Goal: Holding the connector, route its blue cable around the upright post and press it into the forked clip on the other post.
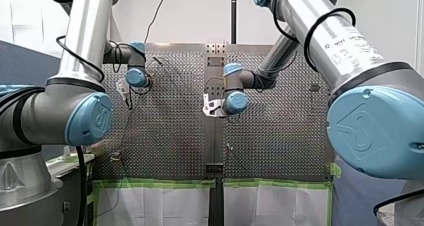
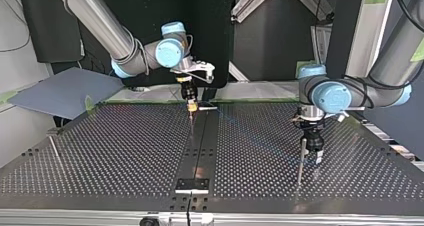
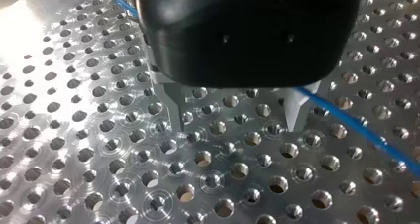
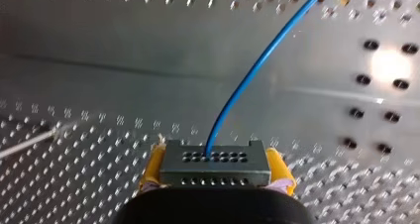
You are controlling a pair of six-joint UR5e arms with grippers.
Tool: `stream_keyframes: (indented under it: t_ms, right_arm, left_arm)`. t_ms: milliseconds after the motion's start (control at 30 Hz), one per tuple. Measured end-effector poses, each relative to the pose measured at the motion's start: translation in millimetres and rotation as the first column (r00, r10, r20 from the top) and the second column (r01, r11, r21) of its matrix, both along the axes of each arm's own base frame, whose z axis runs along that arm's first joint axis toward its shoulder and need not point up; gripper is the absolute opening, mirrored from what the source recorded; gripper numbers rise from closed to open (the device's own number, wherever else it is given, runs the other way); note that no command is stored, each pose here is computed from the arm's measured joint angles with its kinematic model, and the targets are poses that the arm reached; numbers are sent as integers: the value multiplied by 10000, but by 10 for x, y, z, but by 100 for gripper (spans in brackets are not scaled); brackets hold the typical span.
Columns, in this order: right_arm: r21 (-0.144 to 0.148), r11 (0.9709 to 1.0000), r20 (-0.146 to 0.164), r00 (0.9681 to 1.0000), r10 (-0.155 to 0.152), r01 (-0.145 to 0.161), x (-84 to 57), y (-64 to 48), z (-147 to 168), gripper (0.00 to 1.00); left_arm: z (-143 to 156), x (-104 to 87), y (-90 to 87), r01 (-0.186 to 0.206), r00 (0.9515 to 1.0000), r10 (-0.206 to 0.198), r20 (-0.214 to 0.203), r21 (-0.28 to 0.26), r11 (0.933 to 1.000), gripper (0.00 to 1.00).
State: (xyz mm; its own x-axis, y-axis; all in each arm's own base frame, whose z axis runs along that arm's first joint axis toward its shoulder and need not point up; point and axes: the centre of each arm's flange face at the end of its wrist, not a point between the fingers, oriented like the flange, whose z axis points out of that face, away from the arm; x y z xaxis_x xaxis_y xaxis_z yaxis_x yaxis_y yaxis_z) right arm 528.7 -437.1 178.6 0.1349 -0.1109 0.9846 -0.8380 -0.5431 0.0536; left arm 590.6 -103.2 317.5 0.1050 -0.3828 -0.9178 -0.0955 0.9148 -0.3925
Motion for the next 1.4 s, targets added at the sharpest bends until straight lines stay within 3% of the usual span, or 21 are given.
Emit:
stream_keyframes:
  t_ms: [200,300,533,733,1167,1400]
  right_arm:
    - [-46,9977,-40,9977,-674,674,-183,-18,-172,0]
    - [-63,9944,-50,9944,-1058,1057,-295,-39,-259,0]
    - [-76,9833,-38,9833,-1817,1817,-565,-44,-485,0]
    - [33,9769,133,9768,-2136,2136,-759,-45,-642,0]
    - [283,9714,481,9703,-2369,2357,-1025,110,-942,0]
    - [452,9660,598,9645,-2571,2546,-1193,161,-1111,0]
  left_arm:
    - [-3,-2,-17,27,10000,-27,-4,-3,10000,99]
    - [-6,-4,-20,31,10000,-31,-23,2,10000,99]
    - [-9,-8,-33,53,10000,-53,-43,10,10000,99]
    - [-11,-9,-39,64,10000,-64,-47,10,10000,99]
    - [-10,-14,-56,93,9999,-93,-55,-3,10000,99]
    - [-9,-15,-63,106,9999,-107,-52,-5,9999,99]
